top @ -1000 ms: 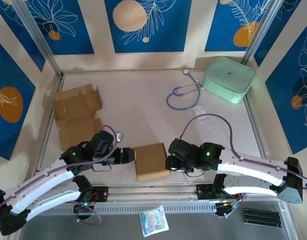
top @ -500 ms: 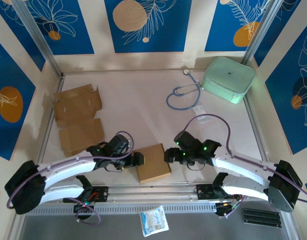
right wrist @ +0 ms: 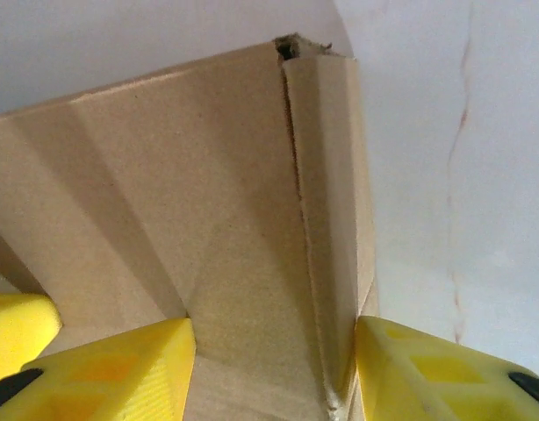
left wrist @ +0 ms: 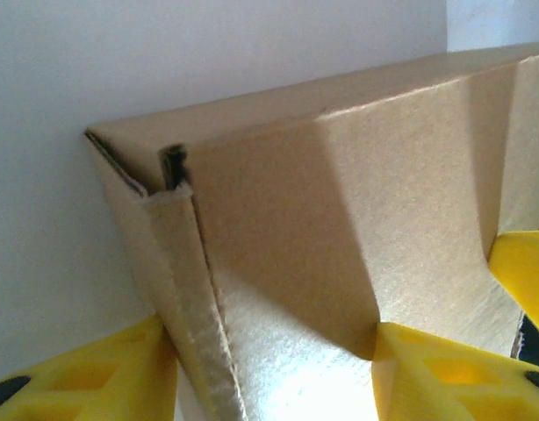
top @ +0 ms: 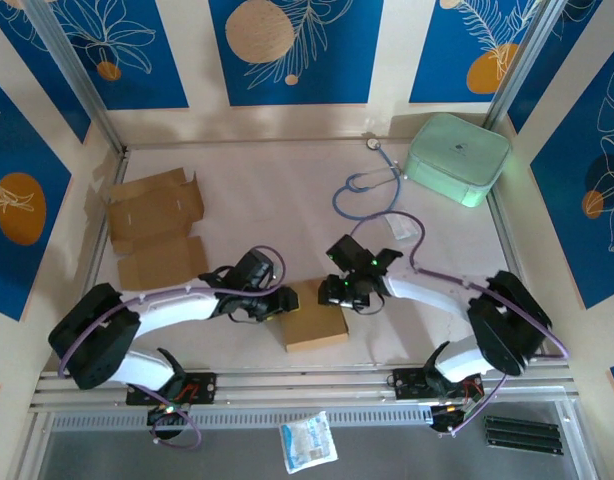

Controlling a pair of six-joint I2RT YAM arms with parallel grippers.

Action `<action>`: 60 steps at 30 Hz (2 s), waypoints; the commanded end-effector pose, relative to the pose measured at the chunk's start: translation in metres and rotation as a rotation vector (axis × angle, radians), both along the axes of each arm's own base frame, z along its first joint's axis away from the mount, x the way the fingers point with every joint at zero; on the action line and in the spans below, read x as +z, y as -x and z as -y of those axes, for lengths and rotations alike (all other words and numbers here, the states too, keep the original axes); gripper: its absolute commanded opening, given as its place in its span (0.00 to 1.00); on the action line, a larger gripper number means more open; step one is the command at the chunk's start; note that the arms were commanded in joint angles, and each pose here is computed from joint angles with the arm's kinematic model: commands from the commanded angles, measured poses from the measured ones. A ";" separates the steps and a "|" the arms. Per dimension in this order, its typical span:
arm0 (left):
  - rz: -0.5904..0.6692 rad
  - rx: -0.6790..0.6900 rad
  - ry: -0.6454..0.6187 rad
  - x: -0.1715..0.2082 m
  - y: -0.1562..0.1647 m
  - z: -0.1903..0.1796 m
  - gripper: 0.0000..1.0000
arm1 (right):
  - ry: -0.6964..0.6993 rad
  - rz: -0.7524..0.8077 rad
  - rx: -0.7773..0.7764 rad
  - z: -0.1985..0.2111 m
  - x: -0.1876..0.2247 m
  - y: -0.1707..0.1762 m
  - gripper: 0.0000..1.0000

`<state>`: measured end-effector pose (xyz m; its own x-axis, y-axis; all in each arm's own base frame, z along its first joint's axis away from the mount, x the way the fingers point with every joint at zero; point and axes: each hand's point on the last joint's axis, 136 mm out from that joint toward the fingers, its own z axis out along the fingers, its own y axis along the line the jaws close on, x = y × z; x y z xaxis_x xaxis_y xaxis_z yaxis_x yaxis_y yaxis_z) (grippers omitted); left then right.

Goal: Fold the paper box

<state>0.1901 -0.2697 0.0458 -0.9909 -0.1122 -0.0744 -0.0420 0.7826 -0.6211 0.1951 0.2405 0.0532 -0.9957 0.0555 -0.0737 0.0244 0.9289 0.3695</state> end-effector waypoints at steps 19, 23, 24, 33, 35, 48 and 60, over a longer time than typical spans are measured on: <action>0.511 0.184 -0.166 0.058 -0.401 0.008 0.64 | -0.002 0.440 -0.147 -0.041 0.061 -0.383 0.58; 0.611 0.229 -0.259 0.086 -0.415 -0.010 0.84 | 0.002 0.590 -0.056 -0.028 0.123 -0.395 0.87; 0.626 0.233 -0.285 0.094 -0.414 -0.017 0.86 | 0.002 0.613 -0.037 -0.024 0.137 -0.394 0.90; 0.623 0.258 -0.514 0.172 -0.354 -0.087 0.96 | -0.104 0.659 0.031 -0.003 0.249 -0.313 0.99; 0.565 0.281 -0.578 0.182 -0.330 -0.116 0.91 | -0.113 0.616 0.083 -0.009 0.263 -0.271 0.99; 0.334 0.180 -0.827 0.128 -0.329 -0.227 0.83 | -0.235 0.480 0.224 -0.016 0.262 -0.023 0.99; 0.165 0.129 -0.920 0.041 -0.341 -0.246 0.67 | -0.190 0.437 0.106 0.016 0.242 0.011 0.99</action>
<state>0.5349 -0.0346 0.0848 -0.9407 -0.0326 -0.3377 -0.1066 0.9733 0.2031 0.1856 0.2340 0.2913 -0.8777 -0.0375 -0.4778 -0.3014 0.8184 0.4893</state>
